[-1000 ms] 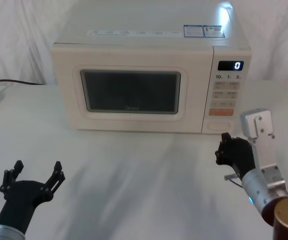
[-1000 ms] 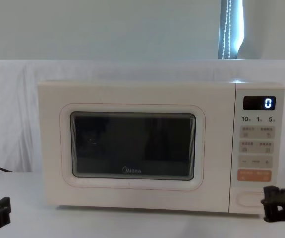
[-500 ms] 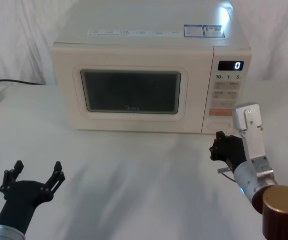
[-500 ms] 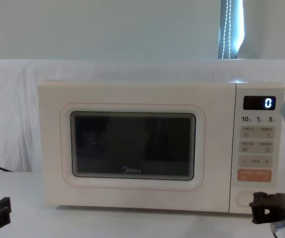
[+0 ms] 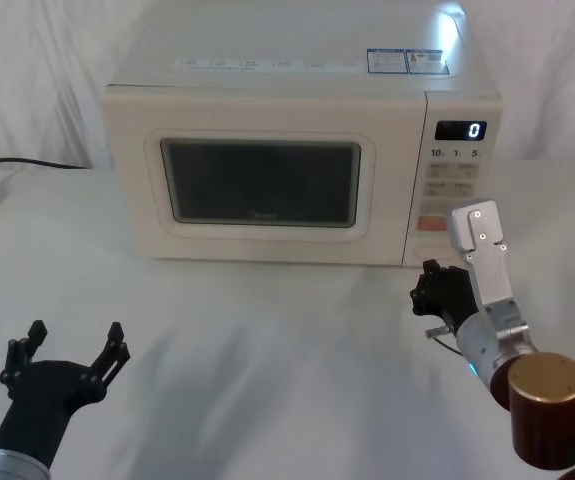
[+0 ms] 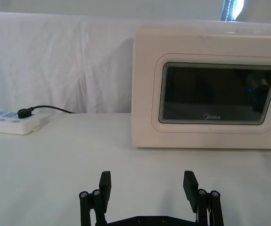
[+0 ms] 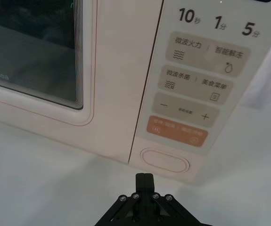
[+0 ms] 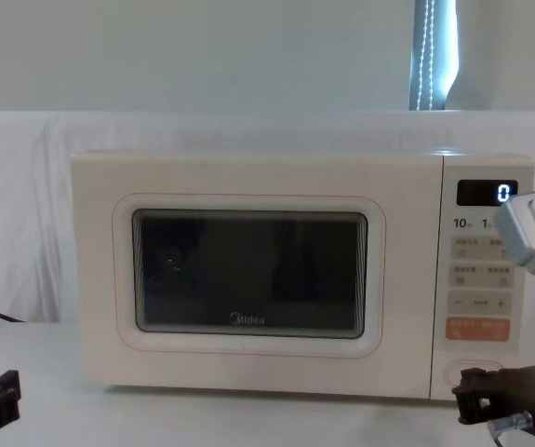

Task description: Press the button to open the microwave door with one hand; close the microwave door with the other hand.

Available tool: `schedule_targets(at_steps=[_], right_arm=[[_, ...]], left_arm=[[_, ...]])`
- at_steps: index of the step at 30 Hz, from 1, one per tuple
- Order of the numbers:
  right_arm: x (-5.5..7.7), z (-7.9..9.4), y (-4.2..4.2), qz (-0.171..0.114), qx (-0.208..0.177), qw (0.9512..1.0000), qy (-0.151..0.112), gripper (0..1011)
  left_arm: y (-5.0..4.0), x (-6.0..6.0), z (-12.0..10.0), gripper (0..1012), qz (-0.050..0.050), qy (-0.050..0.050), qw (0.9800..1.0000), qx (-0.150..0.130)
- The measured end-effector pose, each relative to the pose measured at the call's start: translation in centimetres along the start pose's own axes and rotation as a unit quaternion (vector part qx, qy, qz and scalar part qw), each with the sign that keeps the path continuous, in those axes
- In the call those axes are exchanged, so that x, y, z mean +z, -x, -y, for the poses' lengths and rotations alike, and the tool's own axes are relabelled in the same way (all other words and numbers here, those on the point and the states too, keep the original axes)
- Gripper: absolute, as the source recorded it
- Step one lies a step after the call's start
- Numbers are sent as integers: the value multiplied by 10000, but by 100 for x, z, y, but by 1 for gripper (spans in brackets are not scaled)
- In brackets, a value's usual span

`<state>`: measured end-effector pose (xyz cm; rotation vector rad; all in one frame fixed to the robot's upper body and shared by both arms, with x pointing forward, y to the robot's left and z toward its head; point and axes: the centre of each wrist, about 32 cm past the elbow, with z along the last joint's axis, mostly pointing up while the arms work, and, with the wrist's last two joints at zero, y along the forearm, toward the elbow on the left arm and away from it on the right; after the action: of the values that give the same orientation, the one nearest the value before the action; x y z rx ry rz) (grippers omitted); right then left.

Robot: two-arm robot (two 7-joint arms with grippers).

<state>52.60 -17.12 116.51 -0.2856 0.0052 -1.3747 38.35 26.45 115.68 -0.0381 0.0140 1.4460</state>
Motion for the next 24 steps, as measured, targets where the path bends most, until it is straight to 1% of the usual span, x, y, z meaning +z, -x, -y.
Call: schedule_targets(at_steps=[8,16,24], right_arm=[[1,-88,0,74,14,10000,45,0],[-29,-145,11,79,-7,9999,93,0],[-42,-201,-21,72,-93,9999,116,0]], left_arm=[[0,0,0,1005,0,0,10000,0],[0,0,0,1005,0,0,10000,0],[0,0,0,1005,0,0,10000,0]])
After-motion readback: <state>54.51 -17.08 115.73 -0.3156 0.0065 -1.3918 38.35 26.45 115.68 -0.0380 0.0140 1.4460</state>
